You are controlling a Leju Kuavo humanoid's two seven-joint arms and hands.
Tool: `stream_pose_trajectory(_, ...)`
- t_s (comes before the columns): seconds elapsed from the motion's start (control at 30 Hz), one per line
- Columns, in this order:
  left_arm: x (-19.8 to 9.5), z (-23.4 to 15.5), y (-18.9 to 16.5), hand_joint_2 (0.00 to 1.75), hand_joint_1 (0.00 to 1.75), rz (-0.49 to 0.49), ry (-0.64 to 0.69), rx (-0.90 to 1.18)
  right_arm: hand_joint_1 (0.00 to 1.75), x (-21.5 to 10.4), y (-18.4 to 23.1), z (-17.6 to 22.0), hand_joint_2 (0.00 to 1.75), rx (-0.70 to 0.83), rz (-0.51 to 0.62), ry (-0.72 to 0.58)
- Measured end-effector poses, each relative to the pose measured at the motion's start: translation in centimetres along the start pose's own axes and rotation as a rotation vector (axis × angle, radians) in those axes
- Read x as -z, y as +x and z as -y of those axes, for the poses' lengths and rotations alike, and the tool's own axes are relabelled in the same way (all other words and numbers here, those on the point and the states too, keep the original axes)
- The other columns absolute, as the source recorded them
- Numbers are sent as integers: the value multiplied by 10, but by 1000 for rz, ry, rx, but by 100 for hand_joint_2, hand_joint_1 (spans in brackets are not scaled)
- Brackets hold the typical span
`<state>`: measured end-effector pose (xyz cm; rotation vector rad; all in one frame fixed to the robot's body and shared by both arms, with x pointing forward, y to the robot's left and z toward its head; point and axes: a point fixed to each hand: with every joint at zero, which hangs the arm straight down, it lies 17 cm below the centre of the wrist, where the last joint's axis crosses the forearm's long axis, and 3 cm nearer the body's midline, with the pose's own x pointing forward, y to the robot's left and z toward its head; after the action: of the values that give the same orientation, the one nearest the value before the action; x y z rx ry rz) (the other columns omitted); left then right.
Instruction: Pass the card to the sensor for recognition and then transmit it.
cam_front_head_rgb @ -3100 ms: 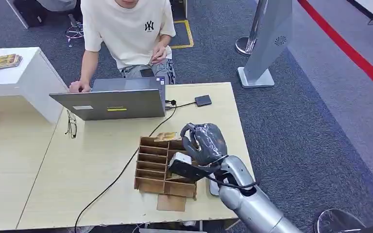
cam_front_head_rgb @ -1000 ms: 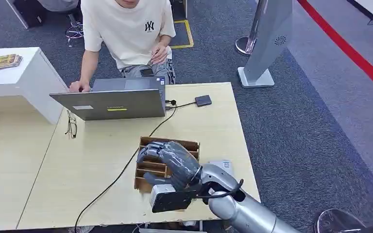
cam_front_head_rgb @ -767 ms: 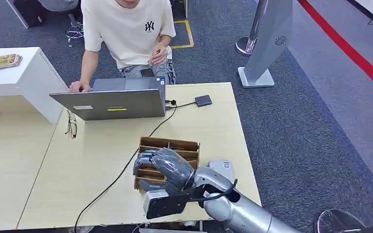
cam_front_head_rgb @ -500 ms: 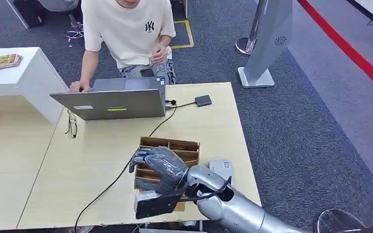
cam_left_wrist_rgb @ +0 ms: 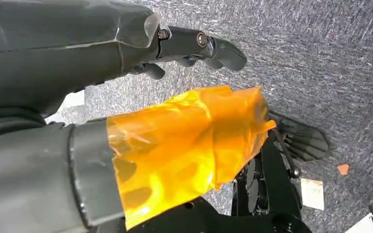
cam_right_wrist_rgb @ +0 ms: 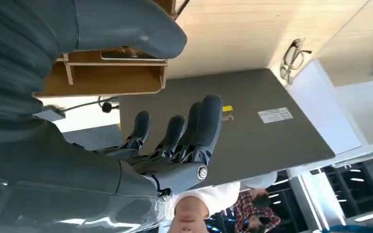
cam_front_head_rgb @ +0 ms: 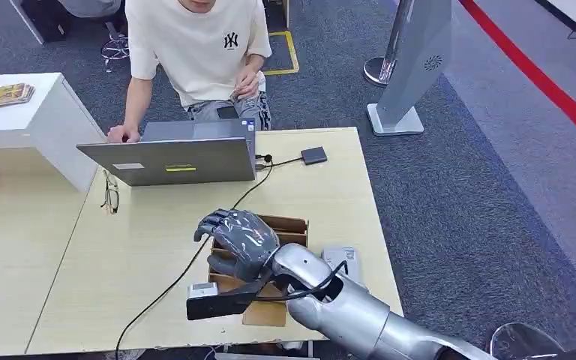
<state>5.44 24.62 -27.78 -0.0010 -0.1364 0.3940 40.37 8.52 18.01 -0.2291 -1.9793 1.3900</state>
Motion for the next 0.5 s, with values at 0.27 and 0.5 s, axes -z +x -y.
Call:
stream_pose_trajectory(0.27, 0, -2, 0, 0, 0, -3, 1, 1, 86, 6, -12, -7, 175, -56, -39, 21)
stream_pose_trajectory(0.5, 0, -2, -1, 0, 0, -8, 1, -3, 84, 7, -26, -12, 175, -87, -73, 37)
